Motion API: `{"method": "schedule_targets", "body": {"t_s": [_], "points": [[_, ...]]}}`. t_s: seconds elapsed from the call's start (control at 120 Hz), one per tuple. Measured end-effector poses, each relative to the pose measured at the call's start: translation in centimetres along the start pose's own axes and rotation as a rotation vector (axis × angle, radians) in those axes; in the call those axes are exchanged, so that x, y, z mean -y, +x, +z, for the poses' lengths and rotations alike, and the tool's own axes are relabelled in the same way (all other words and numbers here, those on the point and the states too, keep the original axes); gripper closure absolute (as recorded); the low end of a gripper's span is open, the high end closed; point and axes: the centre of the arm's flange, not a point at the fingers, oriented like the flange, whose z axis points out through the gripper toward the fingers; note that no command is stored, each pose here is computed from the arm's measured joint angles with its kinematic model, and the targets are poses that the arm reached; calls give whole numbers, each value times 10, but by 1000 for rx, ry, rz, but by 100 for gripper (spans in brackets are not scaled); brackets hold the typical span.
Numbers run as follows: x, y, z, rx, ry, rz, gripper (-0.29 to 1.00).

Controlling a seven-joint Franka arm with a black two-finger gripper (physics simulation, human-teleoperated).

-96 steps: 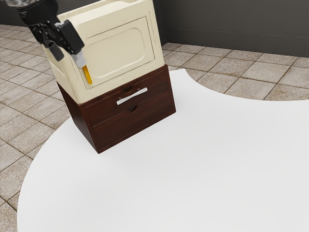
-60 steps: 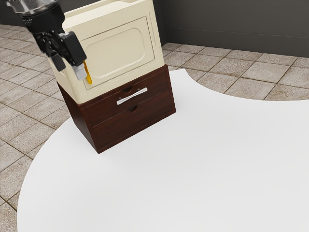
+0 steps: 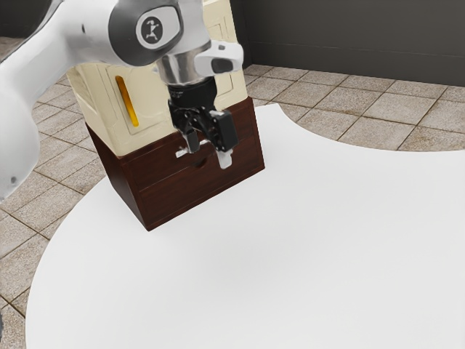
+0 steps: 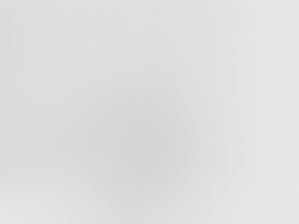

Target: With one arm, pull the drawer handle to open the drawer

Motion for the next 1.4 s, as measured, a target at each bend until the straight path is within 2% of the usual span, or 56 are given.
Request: {"method": "schedule_targets", "body": {"t_s": [0.25,0.817,1.4], "points": [[0,35,32,-10,60,36,2],[48,55,59,-21,226,11,2],[81,69,80,-67,251,-22,5]]}}
